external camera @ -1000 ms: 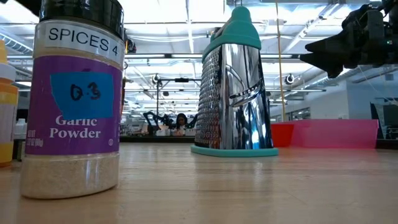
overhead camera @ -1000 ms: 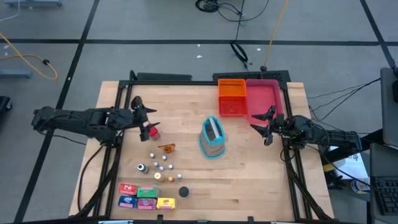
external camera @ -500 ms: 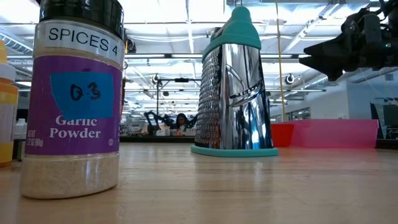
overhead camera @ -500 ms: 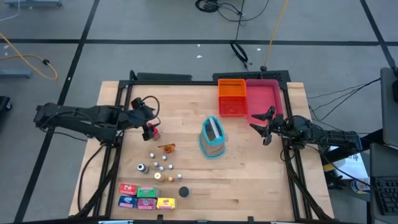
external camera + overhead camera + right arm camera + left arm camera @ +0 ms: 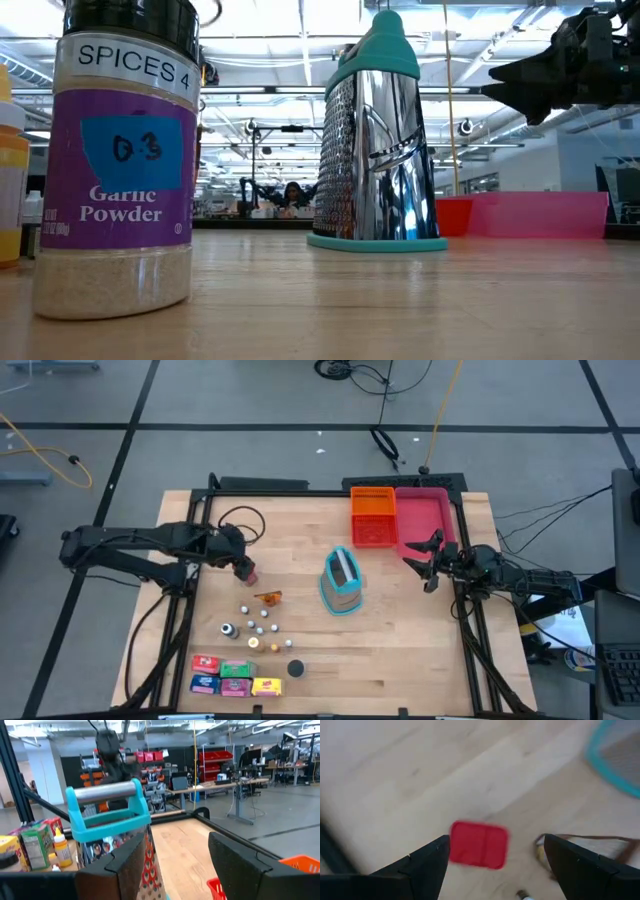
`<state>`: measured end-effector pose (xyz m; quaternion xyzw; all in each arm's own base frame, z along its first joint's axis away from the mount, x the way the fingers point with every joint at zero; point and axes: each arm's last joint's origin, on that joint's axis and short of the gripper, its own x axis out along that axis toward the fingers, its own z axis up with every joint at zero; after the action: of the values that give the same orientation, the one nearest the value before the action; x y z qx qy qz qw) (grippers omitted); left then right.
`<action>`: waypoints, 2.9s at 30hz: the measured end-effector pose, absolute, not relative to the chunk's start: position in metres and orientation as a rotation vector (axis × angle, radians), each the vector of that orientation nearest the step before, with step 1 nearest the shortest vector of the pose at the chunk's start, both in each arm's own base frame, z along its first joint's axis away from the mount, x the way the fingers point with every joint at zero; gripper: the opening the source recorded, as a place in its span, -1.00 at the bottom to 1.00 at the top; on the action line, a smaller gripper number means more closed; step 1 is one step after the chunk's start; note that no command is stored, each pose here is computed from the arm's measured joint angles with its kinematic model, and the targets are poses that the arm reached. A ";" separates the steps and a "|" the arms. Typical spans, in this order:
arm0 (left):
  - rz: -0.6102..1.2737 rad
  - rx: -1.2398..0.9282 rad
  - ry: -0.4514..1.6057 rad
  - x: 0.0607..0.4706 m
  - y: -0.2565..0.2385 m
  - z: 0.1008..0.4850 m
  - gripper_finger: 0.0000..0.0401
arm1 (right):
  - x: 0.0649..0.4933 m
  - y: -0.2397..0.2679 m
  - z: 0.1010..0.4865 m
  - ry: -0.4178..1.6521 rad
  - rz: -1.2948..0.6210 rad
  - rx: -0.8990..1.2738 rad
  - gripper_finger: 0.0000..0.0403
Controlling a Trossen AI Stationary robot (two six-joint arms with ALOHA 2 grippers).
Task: Pick & Place Kitchen Items
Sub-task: Put the red seasoning can into the orange bin
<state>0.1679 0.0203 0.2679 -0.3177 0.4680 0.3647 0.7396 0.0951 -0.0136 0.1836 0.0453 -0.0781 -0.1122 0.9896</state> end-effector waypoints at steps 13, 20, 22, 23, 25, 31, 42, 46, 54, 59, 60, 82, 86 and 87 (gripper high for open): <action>0.766 -0.716 1.189 0.169 0.046 0.257 0.63 | 0.095 -0.014 0.183 -0.152 -0.227 0.068 0.04; 0.489 -0.360 1.275 0.170 0.049 0.257 0.63 | 0.095 -0.014 0.183 -0.152 -0.227 0.068 0.04; 0.386 -0.229 1.294 0.172 0.047 0.257 0.63 | 0.095 -0.014 0.183 -0.152 -0.227 0.068 0.04; 0.327 -0.156 1.301 0.173 0.046 0.257 0.63 | 0.095 -0.014 0.183 -0.152 -0.227 0.068 0.04; 0.221 -0.029 1.310 0.174 0.043 0.258 0.63 | 0.095 -0.014 0.183 -0.152 -0.227 0.068 0.04; 0.001 0.264 1.328 0.176 0.035 0.258 0.63 | 0.095 -0.014 0.183 -0.151 -0.227 0.068 0.04; -0.261 0.576 1.386 0.188 0.021 0.247 0.62 | 0.095 -0.014 0.183 -0.147 -0.227 0.068 0.04; -0.304 0.626 1.458 0.197 0.018 0.235 0.62 | 0.095 -0.014 0.183 -0.147 -0.227 0.068 0.04; -0.354 0.630 1.590 0.206 0.017 0.216 0.62 | 0.095 -0.014 0.183 -0.145 -0.227 0.068 0.04; -0.369 0.615 1.630 0.210 0.019 0.208 0.62 | 0.095 -0.014 0.183 -0.145 -0.227 0.068 0.04; -0.378 0.617 1.638 0.211 0.020 0.207 0.62 | 0.095 -0.014 0.183 -0.145 -0.227 0.068 0.04; -0.344 0.529 1.663 0.218 0.029 0.179 0.01 | 0.095 -0.014 0.183 -0.145 -0.227 0.068 0.04; -0.280 0.473 1.670 0.218 0.029 0.179 0.01 | 0.095 -0.014 0.183 -0.145 -0.227 0.068 0.04; -0.256 0.451 1.672 0.218 0.029 0.179 0.01 | 0.095 -0.014 0.183 -0.145 -0.227 0.068 0.04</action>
<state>0.2181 0.0289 0.1793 0.1980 0.7331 -0.1122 0.6409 0.0953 -0.0136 0.1827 0.0341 -0.0721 -0.1132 0.9904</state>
